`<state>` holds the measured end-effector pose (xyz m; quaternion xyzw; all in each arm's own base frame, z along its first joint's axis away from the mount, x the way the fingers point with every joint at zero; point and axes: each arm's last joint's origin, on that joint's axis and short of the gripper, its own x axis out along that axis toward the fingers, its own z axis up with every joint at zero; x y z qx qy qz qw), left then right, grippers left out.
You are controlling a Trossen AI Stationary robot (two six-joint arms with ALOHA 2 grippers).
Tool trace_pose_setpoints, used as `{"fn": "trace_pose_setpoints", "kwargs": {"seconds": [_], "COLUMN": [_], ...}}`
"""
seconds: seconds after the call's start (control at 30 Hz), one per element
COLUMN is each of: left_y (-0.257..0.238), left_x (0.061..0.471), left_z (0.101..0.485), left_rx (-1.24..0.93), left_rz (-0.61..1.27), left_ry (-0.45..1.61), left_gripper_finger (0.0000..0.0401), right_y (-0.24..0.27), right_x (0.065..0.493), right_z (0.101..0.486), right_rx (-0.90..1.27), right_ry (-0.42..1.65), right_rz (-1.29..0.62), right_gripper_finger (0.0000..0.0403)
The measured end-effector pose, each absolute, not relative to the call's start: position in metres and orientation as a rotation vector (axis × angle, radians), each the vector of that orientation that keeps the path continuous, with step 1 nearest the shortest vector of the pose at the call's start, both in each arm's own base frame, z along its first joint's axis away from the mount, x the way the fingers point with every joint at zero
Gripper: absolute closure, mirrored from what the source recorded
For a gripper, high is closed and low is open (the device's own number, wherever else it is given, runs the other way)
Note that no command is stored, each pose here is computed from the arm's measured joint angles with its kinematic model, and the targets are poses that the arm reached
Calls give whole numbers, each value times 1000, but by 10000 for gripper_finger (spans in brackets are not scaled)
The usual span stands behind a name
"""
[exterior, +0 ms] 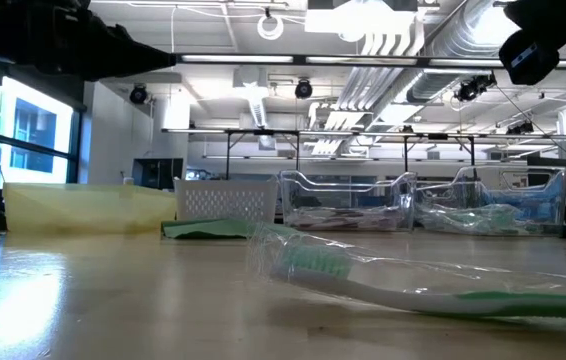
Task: Pick & Place Toothbrushes
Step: Put the green toothbrush into the right transparent bin
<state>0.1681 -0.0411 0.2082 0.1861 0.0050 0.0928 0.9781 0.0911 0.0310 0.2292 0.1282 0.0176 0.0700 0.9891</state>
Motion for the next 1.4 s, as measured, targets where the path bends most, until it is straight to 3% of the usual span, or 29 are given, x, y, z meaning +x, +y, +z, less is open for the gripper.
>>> {"fn": "trace_pose_setpoints", "kwargs": {"seconds": [0.7, 1.0, 1.4], "left_y": [-41, -41, -41], "left_x": [168, 168, 168], "left_z": [207, 206, 204], "left_rx": [378, 383, 391], "left_rz": [186, 196, 200], "left_ry": [18, 31, 54], "left_gripper_finger": [224, 224, 224], "right_y": [61, 80, 88], "right_x": [158, 178, 206], "right_z": [216, 231, 233], "right_rx": [257, 212, 280], "right_ry": [377, 388, 215], "right_rz": [61, 77, 41], "right_gripper_finger": [401, 401, 401]}}
